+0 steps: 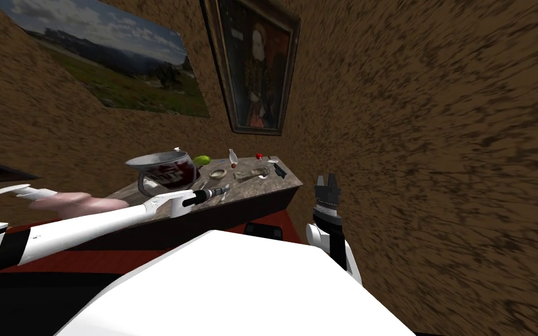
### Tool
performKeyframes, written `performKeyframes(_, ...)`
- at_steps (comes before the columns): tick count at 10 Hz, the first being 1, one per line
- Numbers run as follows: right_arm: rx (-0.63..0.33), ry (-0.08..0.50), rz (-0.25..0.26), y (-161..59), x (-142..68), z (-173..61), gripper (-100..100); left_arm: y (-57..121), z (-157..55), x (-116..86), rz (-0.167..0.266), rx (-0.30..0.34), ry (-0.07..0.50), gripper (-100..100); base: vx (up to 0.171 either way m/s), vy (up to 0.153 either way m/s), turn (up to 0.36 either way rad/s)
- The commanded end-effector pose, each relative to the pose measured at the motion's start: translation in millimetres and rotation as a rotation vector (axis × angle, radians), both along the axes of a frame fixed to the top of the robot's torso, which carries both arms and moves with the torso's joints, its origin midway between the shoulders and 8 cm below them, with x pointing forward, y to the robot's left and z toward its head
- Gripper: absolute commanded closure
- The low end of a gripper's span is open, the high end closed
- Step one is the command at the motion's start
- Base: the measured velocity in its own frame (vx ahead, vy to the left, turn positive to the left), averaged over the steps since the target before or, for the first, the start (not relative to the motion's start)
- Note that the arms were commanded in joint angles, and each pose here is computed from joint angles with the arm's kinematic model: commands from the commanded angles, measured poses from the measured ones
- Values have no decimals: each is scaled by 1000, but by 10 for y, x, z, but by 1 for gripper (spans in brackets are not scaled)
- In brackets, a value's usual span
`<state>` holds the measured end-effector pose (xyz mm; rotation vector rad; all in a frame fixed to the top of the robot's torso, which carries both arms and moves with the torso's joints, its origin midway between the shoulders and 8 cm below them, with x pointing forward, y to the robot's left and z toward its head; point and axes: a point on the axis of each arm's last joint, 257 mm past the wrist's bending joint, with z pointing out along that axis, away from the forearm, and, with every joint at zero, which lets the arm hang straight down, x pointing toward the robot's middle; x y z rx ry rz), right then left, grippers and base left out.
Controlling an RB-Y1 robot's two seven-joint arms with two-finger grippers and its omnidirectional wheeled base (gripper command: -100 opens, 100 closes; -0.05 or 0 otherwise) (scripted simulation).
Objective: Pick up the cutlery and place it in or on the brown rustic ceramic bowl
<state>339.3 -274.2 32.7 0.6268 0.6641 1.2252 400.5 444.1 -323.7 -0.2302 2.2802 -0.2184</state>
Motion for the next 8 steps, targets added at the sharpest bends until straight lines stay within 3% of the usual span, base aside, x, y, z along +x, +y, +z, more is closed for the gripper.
performKeyframes(1, 0, 0, 0, 0, 0, 0, 0, 139, -10, -68, 21, 26, 22, -100, 86, -52, -75)
performKeyframes(2, 0, 0, 0, 0, 0, 0, 0, 88, -4, -41, 11, 16, 14, -100, 37, -20, -10)
performKeyframes(3, 0, 0, 0, 0, 0, 0, 0, 98, -3, -44, 14, 18, 15, 0, 7, -4, 2)
performKeyframes(4, 0, 0, 0, 0, 0, 0, 0, 210, -25, -47, 32, 17, 16, -100, -18, -14, -127)
performKeyframes(8, 0, 0, 0, 0, 0, 0, 0, 512, -78, -70, 83, 11, 17, -100, -47, -26, -153)
